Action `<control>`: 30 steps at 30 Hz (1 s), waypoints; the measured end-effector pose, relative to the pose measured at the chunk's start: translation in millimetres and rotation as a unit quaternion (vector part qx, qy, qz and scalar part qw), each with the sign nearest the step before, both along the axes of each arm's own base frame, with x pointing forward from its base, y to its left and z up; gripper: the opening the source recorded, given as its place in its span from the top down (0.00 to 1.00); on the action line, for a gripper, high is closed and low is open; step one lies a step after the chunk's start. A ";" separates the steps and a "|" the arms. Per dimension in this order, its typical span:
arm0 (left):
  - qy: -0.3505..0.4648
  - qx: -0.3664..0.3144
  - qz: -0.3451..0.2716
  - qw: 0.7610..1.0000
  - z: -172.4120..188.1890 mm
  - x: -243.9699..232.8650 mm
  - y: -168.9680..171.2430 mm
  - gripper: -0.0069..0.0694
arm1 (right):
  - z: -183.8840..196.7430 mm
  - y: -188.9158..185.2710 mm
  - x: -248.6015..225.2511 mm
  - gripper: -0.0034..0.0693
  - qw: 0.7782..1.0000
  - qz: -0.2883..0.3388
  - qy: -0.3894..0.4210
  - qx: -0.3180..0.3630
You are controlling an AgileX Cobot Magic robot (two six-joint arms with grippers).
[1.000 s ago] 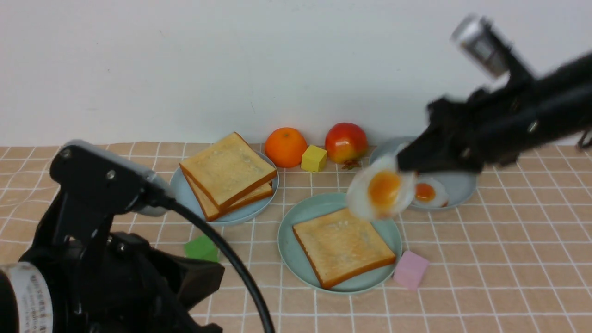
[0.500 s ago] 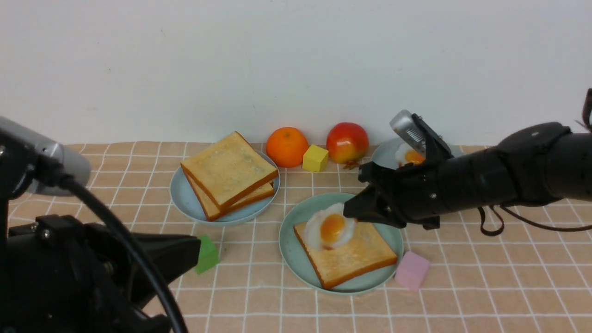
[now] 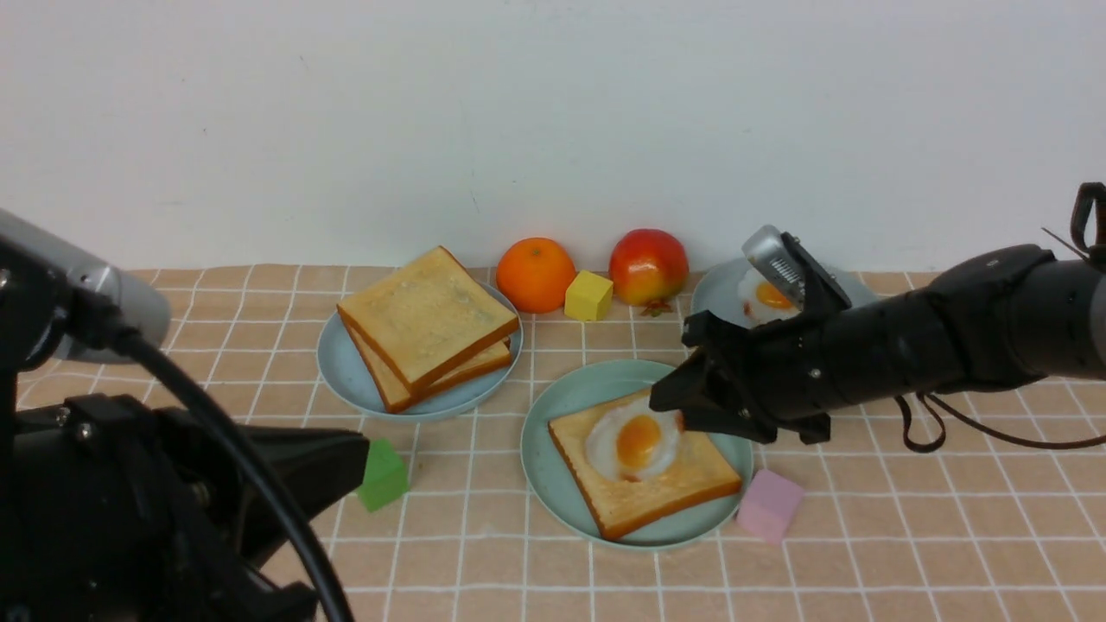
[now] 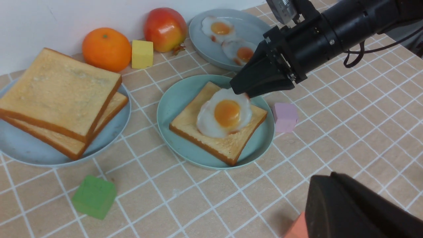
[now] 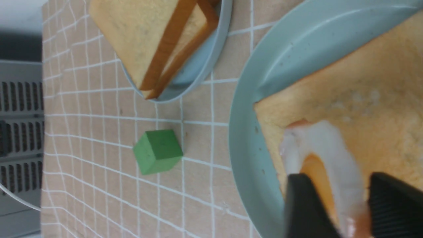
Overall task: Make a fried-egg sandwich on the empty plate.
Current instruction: Use the right arm to place the fried egg on the slice of bread in the middle, then use the left arm to grab a slice of bread
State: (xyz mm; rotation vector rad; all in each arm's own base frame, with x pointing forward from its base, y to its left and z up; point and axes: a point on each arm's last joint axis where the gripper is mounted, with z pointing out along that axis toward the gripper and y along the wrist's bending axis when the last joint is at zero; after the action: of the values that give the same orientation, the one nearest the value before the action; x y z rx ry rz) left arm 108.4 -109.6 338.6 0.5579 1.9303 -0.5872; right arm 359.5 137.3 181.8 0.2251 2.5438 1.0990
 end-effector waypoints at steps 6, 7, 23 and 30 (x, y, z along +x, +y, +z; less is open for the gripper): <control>0.001 0.005 0.001 1.000 -1.1 0.8 -0.6 0.92 | 11.6 -8.1 -0.4 0.27 0.999 0.031 -0.020 -0.023; 0.004 0.008 0.001 1.000 -2.0 1.3 -1.0 0.92 | 18.1 -11.5 -1.1 0.27 0.999 0.036 -0.027 -0.026; 0.089 0.179 0.002 0.980 -26.4 87.1 -83.4 0.93 | 217.3 -83.6 -167.0 0.97 0.941 0.095 -0.171 -0.277; 0.163 0.234 0.032 0.958 -42.1 191.7 -76.7 0.93 | 247.7 -95.2 -224.5 0.95 0.924 0.064 -0.245 -0.288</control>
State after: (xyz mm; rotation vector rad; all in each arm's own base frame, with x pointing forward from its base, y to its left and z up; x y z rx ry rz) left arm 300.1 -186.3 296.5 0.7239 2.4123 -0.1786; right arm 135.0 42.2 429.5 -0.3339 2.3039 0.3338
